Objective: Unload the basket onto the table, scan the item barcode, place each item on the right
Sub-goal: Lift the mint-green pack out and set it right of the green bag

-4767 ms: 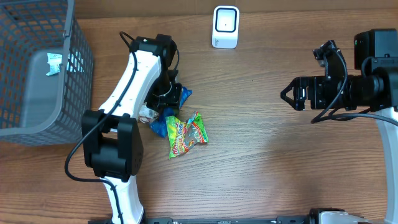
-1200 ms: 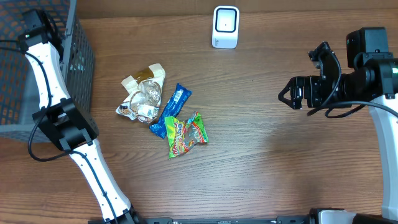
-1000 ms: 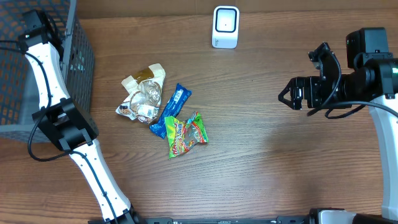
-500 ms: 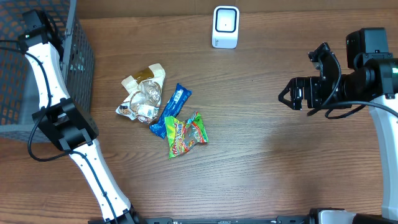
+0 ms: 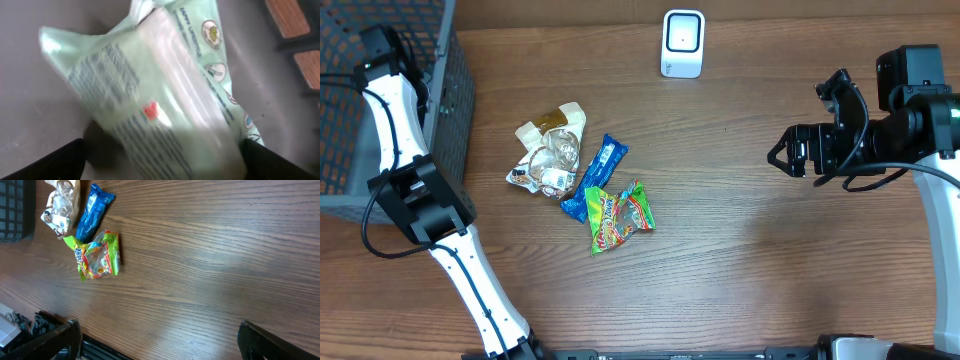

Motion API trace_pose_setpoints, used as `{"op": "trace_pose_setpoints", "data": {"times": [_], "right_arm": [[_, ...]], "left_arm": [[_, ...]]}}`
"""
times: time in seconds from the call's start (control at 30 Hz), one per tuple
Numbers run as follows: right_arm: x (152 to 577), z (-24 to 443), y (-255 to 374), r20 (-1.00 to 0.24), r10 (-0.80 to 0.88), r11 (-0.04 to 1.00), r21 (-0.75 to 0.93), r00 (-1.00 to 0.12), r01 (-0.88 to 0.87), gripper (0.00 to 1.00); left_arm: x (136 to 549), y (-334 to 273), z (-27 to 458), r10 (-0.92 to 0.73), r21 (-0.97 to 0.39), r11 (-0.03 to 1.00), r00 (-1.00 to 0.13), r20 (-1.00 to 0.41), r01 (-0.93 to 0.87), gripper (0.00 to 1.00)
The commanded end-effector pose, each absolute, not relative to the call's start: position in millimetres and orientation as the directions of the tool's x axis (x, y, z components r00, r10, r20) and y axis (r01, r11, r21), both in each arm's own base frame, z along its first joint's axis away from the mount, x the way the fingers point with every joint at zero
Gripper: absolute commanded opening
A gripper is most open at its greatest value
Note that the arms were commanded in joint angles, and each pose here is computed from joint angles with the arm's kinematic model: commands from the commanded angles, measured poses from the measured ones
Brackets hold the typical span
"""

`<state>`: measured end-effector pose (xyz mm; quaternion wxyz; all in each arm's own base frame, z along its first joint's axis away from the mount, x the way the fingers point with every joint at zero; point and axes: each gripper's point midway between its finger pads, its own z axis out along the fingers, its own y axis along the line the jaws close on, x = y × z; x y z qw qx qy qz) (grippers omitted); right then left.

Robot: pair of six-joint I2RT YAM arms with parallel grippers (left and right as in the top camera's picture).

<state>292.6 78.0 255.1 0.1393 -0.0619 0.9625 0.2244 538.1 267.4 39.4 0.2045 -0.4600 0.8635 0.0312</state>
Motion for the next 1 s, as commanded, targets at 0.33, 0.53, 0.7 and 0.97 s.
{"op": "trace_pose_setpoints", "data": {"times": [0.33,0.53,0.7,0.97], "right_arm": [[291.8,255.7,79.3,-0.298,-0.056,0.889,0.420,-0.953,-0.183,1.00],[291.9,255.7,79.3,-0.299,-0.056,0.889,0.419,-0.953,-0.184,1.00],[292.0,255.7,79.3,-0.299,-0.056,0.889,0.419,-0.952,-0.184,1.00],[292.1,255.7,79.2,-0.300,-0.057,0.889,0.419,-0.952,-0.185,1.00]], "left_arm": [[513.0,230.1,-75.5,-0.803,-0.096,0.593,-0.578,-0.145,-0.800,0.11],[516.8,218.4,-61.0,-0.798,-0.154,0.602,-0.592,-0.110,-0.783,0.04],[534.9,218.8,-5.3,-0.767,-0.221,0.642,-0.618,-0.174,-0.734,0.04],[540.2,226.3,138.5,-0.730,-0.283,0.678,-0.575,-0.369,-0.678,0.04]]}}
